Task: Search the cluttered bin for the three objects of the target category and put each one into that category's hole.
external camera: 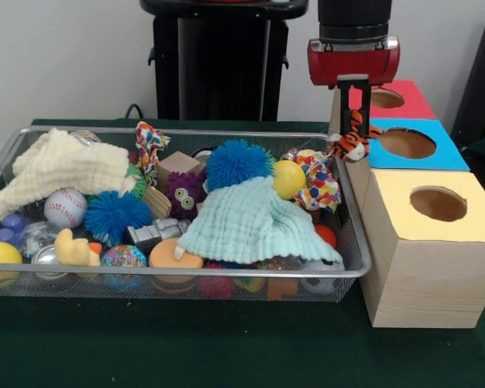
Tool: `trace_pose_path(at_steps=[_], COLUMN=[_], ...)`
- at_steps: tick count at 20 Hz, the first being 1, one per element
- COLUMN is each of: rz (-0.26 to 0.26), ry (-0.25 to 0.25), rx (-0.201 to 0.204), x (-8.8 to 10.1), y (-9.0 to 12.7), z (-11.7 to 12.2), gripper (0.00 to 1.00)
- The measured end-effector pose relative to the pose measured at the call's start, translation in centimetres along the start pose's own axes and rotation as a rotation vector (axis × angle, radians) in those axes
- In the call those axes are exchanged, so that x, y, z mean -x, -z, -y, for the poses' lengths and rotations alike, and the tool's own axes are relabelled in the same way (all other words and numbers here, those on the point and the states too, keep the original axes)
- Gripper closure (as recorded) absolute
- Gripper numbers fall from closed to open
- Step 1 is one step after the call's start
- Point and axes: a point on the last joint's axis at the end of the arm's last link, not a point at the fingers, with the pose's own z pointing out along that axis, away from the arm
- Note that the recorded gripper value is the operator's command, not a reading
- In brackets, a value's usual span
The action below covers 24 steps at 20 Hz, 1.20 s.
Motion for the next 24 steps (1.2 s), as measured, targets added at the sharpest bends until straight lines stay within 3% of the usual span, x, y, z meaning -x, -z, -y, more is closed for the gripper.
trace_pose_path(at_steps=[6,12,24], rz=[-0.025,-0.034,-0.117], ry=[-0.022,-0.047,-0.075], rx=[0.000,0.006,0.039], x=[-1.1,-1.1,-2.3], y=[0.7,1.3,1.1], z=[0.9,2.0,3.0], gripper=[1.00,1.00,1.00])
